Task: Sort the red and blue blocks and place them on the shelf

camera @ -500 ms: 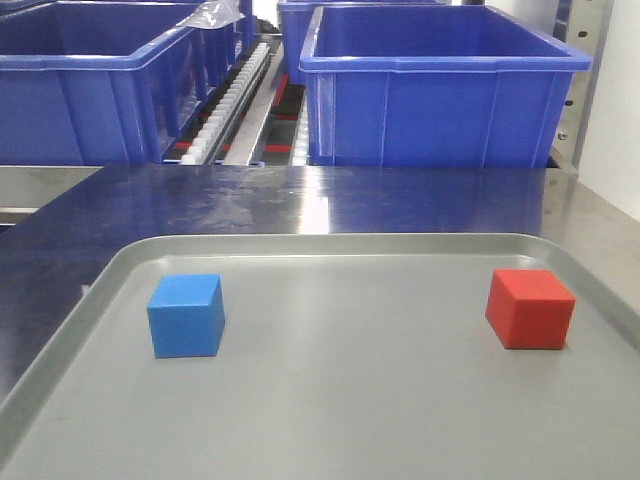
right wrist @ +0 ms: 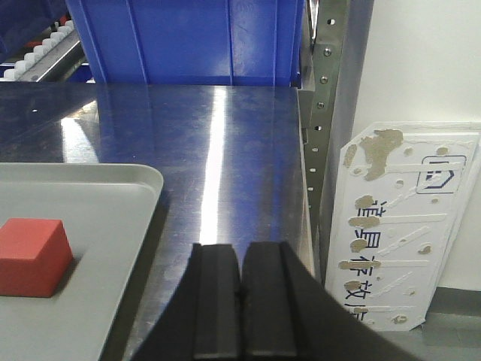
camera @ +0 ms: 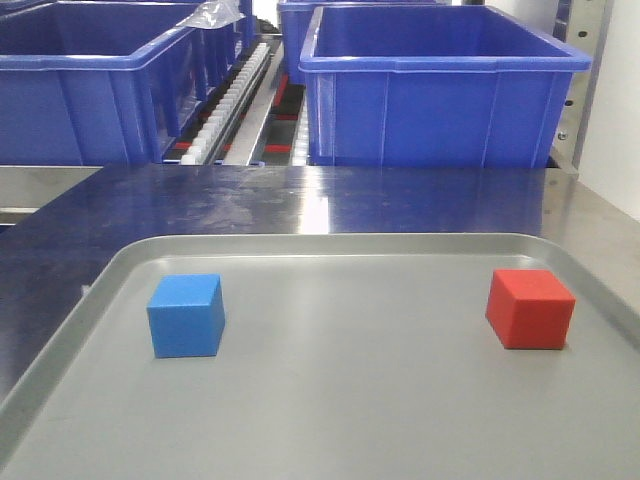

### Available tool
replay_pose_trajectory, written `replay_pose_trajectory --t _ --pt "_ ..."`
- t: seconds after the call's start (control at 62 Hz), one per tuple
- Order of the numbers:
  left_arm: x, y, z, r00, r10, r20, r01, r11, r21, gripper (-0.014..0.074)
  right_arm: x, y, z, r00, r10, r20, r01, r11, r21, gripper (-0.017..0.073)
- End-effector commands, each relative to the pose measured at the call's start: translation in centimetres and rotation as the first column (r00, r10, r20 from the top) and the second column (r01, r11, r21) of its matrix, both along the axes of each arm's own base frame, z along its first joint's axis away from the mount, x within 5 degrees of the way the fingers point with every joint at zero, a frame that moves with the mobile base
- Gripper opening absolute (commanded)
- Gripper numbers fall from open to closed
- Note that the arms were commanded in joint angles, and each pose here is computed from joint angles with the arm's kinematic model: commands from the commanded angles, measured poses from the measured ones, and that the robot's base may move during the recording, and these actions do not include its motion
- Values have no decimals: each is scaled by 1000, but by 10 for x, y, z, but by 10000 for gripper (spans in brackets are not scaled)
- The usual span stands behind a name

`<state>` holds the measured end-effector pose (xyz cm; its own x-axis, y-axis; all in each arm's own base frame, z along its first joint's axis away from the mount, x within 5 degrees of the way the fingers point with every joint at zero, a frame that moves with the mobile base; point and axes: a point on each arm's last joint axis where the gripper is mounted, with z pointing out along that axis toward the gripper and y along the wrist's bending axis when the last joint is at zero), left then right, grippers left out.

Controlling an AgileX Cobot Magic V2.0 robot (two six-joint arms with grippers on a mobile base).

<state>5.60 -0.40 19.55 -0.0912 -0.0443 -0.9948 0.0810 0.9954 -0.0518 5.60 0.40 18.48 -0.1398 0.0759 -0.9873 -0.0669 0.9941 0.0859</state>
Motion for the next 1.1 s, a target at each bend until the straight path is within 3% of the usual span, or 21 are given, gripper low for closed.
replay_pose_trajectory --t 0.0,0.596,1.08 --pt "0 -1 -6 998 -11 60 12 1000 -8 134 -2 0 16 991 1 130 -1 1000 0 53" --pt "0 -1 -6 998 -11 60 12 1000 -8 134 -2 0 17 990 2 138 1 1000 -19 53" --pt "0 -1 -6 998 -11 60 12 1000 -8 134 -2 1 28 966 10 259 -8 1000 -9 53"
